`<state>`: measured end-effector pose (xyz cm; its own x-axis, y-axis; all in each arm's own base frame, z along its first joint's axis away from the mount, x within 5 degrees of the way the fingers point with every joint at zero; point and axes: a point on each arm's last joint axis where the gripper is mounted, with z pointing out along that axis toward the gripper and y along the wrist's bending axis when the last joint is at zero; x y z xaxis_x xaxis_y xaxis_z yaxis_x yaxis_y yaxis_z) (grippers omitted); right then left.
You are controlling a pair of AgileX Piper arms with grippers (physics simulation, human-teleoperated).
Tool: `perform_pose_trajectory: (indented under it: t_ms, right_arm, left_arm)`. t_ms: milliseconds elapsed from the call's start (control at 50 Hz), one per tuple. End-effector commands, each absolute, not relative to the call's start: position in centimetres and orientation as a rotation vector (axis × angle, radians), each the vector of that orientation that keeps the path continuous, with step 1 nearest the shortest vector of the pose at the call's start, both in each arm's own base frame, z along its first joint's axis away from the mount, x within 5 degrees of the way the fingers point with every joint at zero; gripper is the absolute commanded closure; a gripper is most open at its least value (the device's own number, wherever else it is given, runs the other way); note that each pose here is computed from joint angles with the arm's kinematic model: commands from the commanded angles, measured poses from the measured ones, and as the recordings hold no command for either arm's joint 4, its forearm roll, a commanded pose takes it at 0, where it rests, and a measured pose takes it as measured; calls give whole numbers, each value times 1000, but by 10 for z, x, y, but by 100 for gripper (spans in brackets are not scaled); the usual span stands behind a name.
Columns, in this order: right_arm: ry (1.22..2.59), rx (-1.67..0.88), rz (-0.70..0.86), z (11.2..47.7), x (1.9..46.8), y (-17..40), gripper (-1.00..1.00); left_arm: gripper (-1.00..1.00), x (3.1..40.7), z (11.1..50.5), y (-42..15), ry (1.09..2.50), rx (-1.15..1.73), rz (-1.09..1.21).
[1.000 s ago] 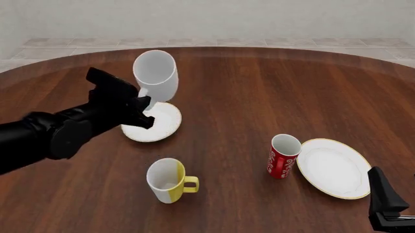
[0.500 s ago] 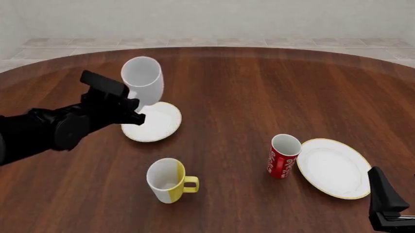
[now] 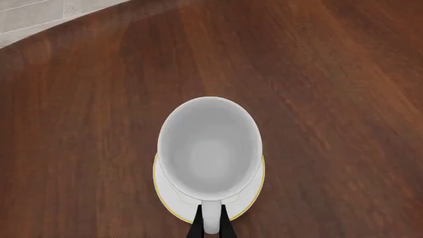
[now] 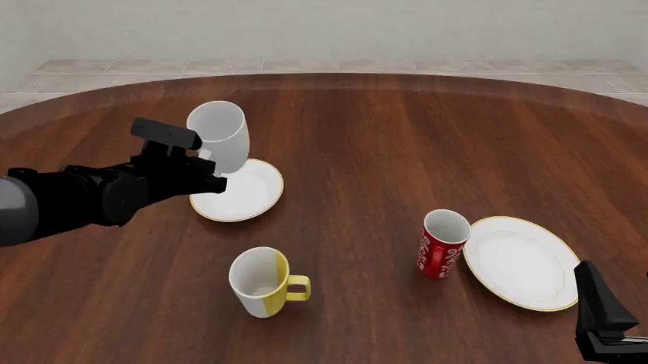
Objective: Put the white mug on the left plate.
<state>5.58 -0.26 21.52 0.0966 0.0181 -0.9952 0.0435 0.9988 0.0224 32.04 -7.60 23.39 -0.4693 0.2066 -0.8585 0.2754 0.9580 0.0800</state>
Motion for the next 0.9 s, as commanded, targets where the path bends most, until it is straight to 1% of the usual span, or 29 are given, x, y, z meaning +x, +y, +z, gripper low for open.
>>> perform_pose_trajectory:
  t_ms: [20, 360, 500, 900]
  right_arm:
    - [1473, 50, -19, 216, 56, -3, -100]
    - [1473, 52, -19, 214, 56, -3, -100]
    - [1474, 53, -18, 214, 56, -3, -100]
    - [1477, 50, -20, 214, 56, -3, -100]
  left_arm:
    - [100, 328, 229, -77, 2092, 324, -90]
    - [100, 333, 214, -85, 2115, 349, -100]
    - [100, 336, 204, -82, 2136, 334, -96]
    - [100, 338, 193, -75, 2167, 296, -94]
